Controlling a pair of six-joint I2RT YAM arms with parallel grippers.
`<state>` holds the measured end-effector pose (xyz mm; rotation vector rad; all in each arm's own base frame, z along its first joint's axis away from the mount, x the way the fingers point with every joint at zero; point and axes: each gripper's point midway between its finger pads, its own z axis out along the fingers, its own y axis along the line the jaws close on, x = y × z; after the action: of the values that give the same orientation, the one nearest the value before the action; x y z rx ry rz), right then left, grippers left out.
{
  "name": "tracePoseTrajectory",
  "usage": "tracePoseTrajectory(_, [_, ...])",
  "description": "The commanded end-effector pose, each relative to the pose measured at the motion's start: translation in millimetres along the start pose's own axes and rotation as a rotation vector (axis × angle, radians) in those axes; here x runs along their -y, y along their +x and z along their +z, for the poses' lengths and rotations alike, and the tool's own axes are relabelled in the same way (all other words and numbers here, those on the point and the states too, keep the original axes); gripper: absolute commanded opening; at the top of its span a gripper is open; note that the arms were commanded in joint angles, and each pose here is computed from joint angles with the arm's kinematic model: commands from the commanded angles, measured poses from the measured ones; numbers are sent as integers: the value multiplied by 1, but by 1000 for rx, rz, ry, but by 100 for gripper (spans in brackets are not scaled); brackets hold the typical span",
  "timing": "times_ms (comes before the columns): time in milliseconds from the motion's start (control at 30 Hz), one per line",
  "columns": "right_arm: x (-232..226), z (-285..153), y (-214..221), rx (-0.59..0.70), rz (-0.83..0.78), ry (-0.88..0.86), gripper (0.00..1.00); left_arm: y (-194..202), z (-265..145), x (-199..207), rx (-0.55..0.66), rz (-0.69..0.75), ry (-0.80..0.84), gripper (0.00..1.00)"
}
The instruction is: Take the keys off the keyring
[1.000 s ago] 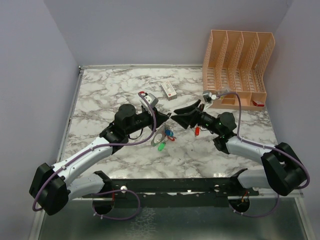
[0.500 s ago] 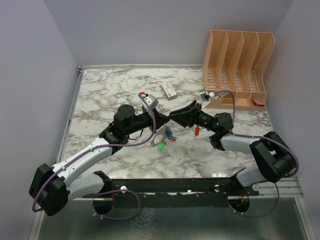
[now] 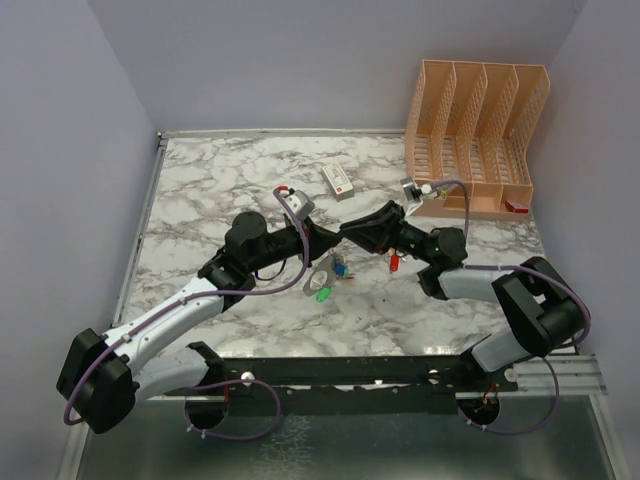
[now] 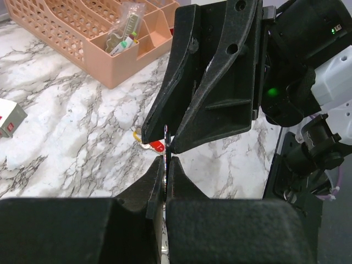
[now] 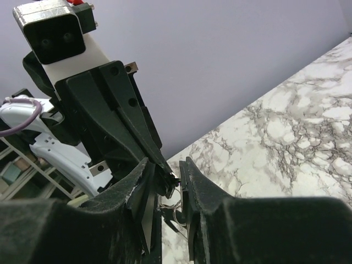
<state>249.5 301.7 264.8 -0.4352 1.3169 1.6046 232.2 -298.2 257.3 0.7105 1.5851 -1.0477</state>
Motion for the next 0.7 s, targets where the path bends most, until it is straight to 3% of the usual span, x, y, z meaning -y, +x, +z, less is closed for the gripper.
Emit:
tracePoseTrajectory(0, [-16,0,-1,2,-40,-98,30,-12,-2,11,56,-4,51,0])
tracePoseTrajectory(300, [-21,-12,2,-33,-113,-175,34,-11,-2,16,58,5,83,0])
tracePoseTrajectory(500, [-2,-34,-5,-159,-224,-178,37,-7,-3,20,38,57,119,0])
tracePoseTrajectory(667, [-2,-38,2,-340,-357,-255,45,-1,-2,19,7,95,134,0])
